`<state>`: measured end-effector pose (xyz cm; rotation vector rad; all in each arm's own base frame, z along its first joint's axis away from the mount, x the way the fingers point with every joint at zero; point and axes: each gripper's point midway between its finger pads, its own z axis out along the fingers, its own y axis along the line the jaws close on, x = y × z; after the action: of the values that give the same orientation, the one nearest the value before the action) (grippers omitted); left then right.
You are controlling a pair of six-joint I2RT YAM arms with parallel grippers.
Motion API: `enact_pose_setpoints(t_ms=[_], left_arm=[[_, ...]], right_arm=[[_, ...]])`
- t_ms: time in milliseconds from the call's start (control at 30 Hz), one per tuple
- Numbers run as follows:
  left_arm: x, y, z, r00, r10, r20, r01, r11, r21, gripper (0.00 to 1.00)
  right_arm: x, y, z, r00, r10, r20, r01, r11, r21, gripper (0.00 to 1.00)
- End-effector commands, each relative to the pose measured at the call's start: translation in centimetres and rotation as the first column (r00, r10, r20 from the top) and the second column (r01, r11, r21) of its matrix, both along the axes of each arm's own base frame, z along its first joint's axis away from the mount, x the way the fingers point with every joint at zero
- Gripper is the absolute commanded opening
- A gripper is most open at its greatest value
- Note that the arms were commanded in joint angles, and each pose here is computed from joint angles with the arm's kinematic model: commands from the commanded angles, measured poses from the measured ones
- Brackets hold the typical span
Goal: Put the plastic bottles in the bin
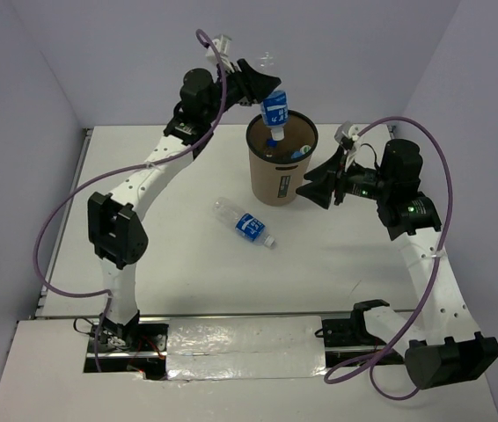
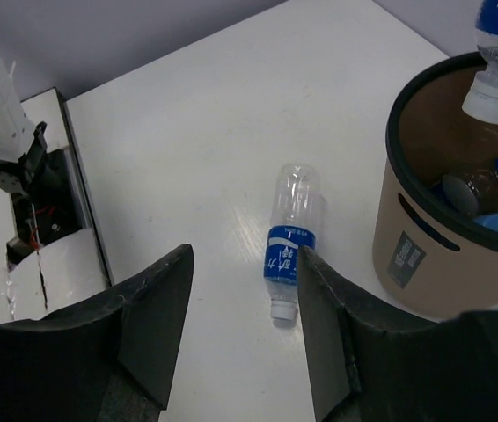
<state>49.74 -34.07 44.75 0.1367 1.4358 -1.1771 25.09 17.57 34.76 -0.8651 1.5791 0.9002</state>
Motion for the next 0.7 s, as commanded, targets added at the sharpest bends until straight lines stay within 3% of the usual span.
enact_pose_setpoints(t_ms=[0,133,267,300,367,667], left_arm=[[0.6,-0.5,1.1,0.99,0.077,0.118,-0.085,0.994,0.066,0.01],[1.3,-0.8,-1.5,0.985,0.138,0.108,-0.154,0.975,0.158,0.27],[1.1,-1.4,-3.2,0.988,0.141,0.069,-0.153,0.964,0.216,0.63],[0.9,-1.5,-3.7,0.99,0.133,0.05,-0.141,0.964,0.226,0.68],[0.6,-1.8,-3.7,0.993,0.117,0.033,-0.121,0.967,0.223,0.75],[-1.9,-0.9,0.5,0.994,0.089,0.069,-0.101,0.974,0.2,0.91]], right_arm=[[0.6,-0.6,0.6,0.999,-0.046,0.023,0.046,0.999,0.015,0.58],[1.5,-0.9,-0.1,0.998,-0.065,0.008,0.065,0.998,0.008,0.62],[2.5,-1.0,-1.5,0.997,-0.073,-0.023,0.072,0.997,-0.029,0.66],[3.0,-1.1,-2.3,0.997,-0.069,-0.034,0.067,0.997,-0.049,0.67],[3.5,-1.0,-3.3,0.996,-0.056,-0.064,0.051,0.996,-0.08,0.68],[3.1,1.8,-5.2,0.993,0.041,-0.115,-0.065,0.975,-0.211,0.79]])
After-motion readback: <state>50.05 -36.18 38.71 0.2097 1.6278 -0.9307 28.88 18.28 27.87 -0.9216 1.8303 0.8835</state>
